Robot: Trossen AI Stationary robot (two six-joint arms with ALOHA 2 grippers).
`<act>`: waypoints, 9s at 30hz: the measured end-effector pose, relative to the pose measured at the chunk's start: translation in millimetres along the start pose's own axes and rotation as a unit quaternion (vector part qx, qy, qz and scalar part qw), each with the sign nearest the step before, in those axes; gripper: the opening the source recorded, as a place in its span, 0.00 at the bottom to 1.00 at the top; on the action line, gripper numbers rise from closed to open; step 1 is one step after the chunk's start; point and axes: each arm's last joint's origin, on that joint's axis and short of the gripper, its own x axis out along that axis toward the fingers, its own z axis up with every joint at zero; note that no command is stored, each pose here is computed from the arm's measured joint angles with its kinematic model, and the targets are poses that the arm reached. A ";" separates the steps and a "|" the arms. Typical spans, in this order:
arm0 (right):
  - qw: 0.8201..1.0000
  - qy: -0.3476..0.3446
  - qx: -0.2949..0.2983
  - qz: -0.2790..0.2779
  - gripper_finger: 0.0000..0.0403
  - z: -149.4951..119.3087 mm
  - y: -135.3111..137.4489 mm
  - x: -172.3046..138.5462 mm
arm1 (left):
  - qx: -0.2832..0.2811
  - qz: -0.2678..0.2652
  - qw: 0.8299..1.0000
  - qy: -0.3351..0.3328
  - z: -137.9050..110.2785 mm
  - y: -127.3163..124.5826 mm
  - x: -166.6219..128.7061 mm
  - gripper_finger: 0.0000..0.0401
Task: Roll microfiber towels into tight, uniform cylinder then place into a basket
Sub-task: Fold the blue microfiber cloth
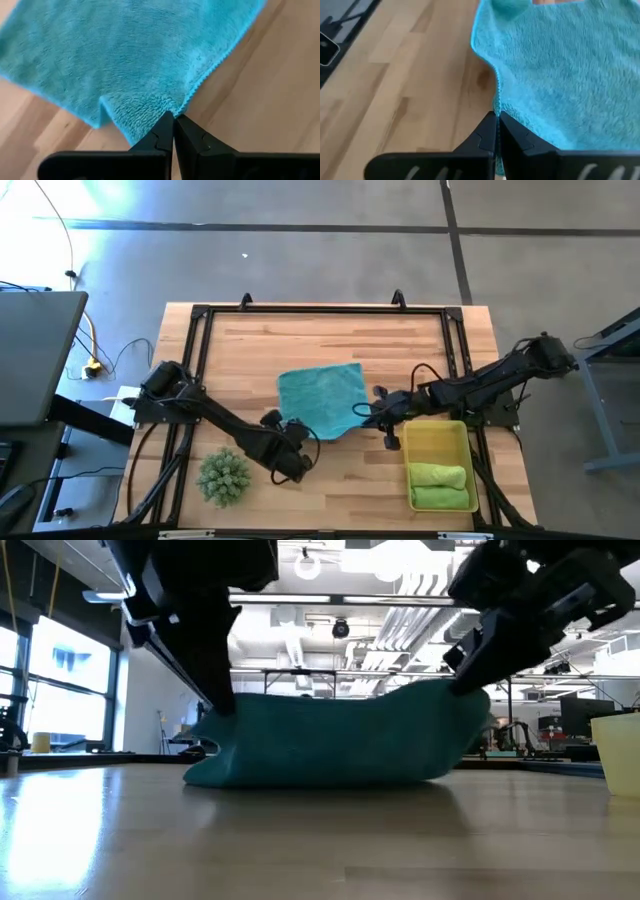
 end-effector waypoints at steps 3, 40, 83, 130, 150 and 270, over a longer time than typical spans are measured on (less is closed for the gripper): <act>1.000 -0.005 -0.004 -0.002 0.00 2.8 -0.6 0.2 | -0.008 -0.005 1.000 -0.006 4.6 1.2 -5.6 0.00; 0.968 0.074 -0.163 -0.176 0.00 -16.6 -99.5 31.3 | 0.021 0.199 0.976 0.082 55.6 77.1 68.9 0.00; 0.915 0.106 -0.309 -0.237 0.00 -14.6 -120.7 28.2 | 0.070 0.246 0.964 0.066 73.9 100.3 79.4 0.00; 0.974 0.009 -0.097 -0.205 0.32 -6.9 -99.2 35.1 | 0.057 0.237 0.966 0.089 87.2 118.1 90.4 0.12; 0.975 0.088 -0.007 -0.204 0.32 -25.9 -103.2 32.7 | 0.032 0.097 0.978 0.184 85.1 107.7 90.6 0.31; 0.968 0.143 -0.067 -0.196 0.32 -24.4 -84.3 10.2 | 0.281 -0.243 0.928 -0.023 105.2 4.4 69.3 0.32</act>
